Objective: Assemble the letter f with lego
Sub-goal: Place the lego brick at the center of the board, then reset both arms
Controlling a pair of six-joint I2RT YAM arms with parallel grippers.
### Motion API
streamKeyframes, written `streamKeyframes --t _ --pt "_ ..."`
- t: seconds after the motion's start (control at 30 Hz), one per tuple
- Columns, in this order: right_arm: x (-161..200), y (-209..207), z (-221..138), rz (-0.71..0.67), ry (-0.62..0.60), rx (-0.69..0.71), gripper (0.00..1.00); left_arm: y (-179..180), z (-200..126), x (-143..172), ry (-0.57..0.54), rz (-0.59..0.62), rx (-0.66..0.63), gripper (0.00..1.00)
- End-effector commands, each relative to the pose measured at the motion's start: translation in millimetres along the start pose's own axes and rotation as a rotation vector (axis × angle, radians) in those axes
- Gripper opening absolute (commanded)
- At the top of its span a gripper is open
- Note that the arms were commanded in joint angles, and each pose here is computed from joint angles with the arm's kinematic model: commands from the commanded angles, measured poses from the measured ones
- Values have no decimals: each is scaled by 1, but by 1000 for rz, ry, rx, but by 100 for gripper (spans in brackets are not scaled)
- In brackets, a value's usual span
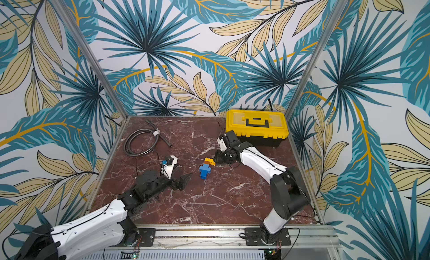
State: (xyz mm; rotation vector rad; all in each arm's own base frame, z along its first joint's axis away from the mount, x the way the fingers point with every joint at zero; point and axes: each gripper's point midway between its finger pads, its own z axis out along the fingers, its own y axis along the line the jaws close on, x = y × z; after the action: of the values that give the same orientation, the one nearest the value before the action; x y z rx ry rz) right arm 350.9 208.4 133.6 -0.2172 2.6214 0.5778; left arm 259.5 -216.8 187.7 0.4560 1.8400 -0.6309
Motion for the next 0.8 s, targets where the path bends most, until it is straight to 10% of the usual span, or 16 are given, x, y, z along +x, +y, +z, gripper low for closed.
streamKeyframes --t 0.0,0.43,0.57,0.63,0.77 --pt "-2 -17 -22 -17 -27 88 44 14 3 -28 -41 13 -63 99" --pt "-29 -58 -86 -1 -198 230 68 121 -28 -102 -169 48 -358 99" --pt "-33 -74 -92 23 -213 266 74 160 -40 -100 -158 31 -426 99" --pt "-36 -82 -94 28 -223 290 99 179 -40 -91 -130 15 -450 99" --pt "-40 -98 -96 60 -242 319 99 210 -43 -71 -83 -7 -515 99"
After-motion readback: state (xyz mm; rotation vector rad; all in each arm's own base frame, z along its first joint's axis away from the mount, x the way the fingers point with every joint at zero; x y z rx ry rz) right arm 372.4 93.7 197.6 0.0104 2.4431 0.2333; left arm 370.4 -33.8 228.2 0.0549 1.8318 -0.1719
